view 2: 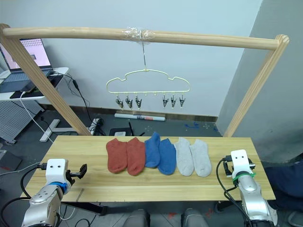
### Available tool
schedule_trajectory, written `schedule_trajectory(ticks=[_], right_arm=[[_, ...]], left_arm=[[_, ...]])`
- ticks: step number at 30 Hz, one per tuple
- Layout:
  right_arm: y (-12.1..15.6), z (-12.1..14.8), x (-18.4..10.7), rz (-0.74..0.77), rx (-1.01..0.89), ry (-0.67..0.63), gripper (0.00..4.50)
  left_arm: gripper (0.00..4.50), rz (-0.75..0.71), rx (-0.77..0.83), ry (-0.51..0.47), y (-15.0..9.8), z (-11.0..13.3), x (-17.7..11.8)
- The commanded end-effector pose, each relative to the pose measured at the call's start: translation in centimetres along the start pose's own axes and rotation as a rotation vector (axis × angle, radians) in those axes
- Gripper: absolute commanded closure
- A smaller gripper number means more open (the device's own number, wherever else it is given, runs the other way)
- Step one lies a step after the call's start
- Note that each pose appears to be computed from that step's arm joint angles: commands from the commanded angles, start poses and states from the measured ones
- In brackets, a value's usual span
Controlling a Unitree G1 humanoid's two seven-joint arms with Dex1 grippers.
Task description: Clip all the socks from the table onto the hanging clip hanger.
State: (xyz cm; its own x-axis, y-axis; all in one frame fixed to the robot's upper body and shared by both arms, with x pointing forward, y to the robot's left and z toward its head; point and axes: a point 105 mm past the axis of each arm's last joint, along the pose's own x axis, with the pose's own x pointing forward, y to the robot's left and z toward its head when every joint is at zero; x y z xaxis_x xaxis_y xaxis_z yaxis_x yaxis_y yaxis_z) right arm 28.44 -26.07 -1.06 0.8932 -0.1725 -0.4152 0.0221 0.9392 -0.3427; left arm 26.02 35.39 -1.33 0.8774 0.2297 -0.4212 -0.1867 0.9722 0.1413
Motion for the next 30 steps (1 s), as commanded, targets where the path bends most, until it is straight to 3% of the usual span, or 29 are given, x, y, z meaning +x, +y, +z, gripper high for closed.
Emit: schedule_trajectory(ticks=[1, 13, 15, 20, 23, 26, 30], right_arm=[[-1.0, 0.8, 0.1, -0.03, 0.0, -0.025, 0.0], [-0.7, 1.4, -0.2, -0.012, -0.015, -0.045, 0.0], [-0.5, 2.2, -0.3, 0.002, -0.024, -0.068, 0.0], [2.7, 7.0, -1.2, 0.239, 0.039, -0.23, 0.0], [4.8, 9.9, -2.2, 0.41, 0.081, -0.316, 0.0], [7.5, 13.4, -4.8, 0.67, 0.055, -0.45, 0.0], [9.1, 17.1, -7.6, 0.878, 0.019, -0.584, 0.0]], left_arm=[[0.05, 0.008, 0.033, -0.06, 0.5, 1.7, -0.2], [0.05, -0.041, 0.011, -0.142, -0.1, 3.4, -1.2], [0.05, -0.072, 0.025, -0.208, -0.8, 4.9, -1.8], [0.05, -0.149, 0.01, -0.4, -3.7, 10.0, -4.0], [0.57, -0.2, -0.007, -0.507, -5.6, 13.2, -5.5], [1.49, -0.27, 0.004, -0.583, -8.2, 16.3, -6.6], [2.74, -0.309, -0.02, -0.635, -10.6, 19.6, -6.6]])
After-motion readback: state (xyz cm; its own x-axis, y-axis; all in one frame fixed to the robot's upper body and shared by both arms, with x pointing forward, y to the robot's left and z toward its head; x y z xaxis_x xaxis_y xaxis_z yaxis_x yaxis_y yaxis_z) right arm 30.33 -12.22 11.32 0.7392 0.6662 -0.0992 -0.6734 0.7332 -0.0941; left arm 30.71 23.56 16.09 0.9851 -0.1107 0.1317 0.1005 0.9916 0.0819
